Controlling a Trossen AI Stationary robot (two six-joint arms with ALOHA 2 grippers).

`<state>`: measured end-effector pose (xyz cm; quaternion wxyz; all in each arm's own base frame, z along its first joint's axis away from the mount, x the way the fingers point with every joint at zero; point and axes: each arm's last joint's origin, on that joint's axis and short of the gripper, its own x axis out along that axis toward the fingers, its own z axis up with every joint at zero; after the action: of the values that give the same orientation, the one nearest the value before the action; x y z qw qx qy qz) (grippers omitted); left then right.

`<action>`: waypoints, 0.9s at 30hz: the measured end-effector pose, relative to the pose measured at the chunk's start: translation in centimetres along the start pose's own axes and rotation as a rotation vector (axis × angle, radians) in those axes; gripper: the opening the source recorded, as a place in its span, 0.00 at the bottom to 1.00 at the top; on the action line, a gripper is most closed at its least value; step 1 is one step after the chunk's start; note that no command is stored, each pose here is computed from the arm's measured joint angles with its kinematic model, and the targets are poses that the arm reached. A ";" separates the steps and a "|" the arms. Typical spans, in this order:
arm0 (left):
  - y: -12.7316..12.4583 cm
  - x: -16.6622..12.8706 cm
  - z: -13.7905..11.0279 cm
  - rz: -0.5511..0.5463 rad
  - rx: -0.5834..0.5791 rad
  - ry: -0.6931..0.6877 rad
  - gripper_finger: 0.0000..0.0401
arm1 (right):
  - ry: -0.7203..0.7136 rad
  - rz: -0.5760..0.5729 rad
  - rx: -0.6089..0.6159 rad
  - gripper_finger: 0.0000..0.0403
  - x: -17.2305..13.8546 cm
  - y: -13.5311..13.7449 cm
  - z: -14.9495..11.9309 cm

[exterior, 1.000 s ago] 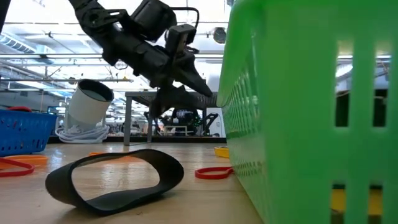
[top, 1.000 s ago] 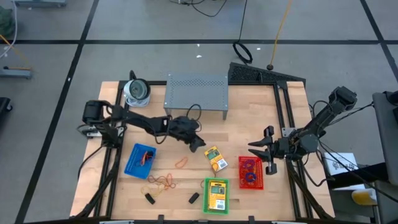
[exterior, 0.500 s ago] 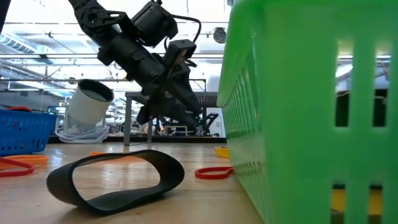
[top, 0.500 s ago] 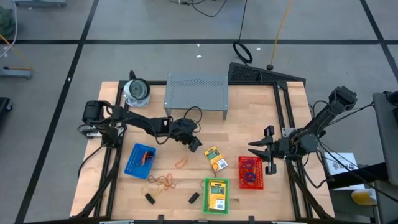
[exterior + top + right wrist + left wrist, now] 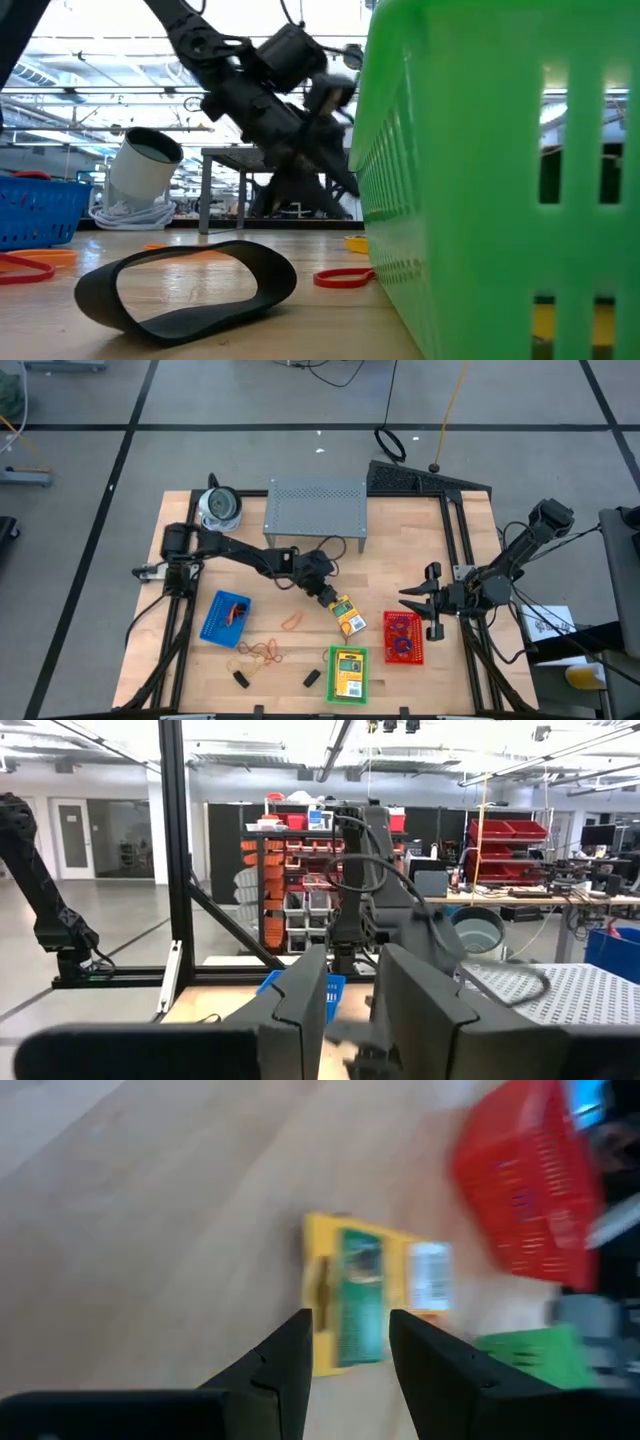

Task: Pick & Place Office Desk Supplies
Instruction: Put the yellow crayon box into the green bin

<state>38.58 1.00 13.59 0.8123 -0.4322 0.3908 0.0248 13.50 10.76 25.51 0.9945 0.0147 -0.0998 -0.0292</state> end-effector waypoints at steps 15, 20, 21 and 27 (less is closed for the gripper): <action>-0.5 3.0 0.8 0.041 0.003 0.098 0.36 | -0.001 0.001 -0.023 0.22 0.0 0.0 0.0; -1.1 3.1 0.7 0.009 0.017 0.116 0.36 | -0.001 0.001 -0.026 0.22 0.0 0.0 0.0; -1.2 3.1 0.7 0.010 0.025 0.116 0.36 | -0.001 0.001 -0.028 0.22 0.0 0.0 0.0; -1.5 3.3 0.3 0.015 0.067 0.114 0.25 | -0.002 0.001 -0.030 0.22 0.0 0.0 0.0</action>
<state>41.57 -0.68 12.55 0.8025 -0.4027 0.4403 -0.0067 13.49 10.76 25.53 0.9945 -0.0004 -0.1002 -0.0303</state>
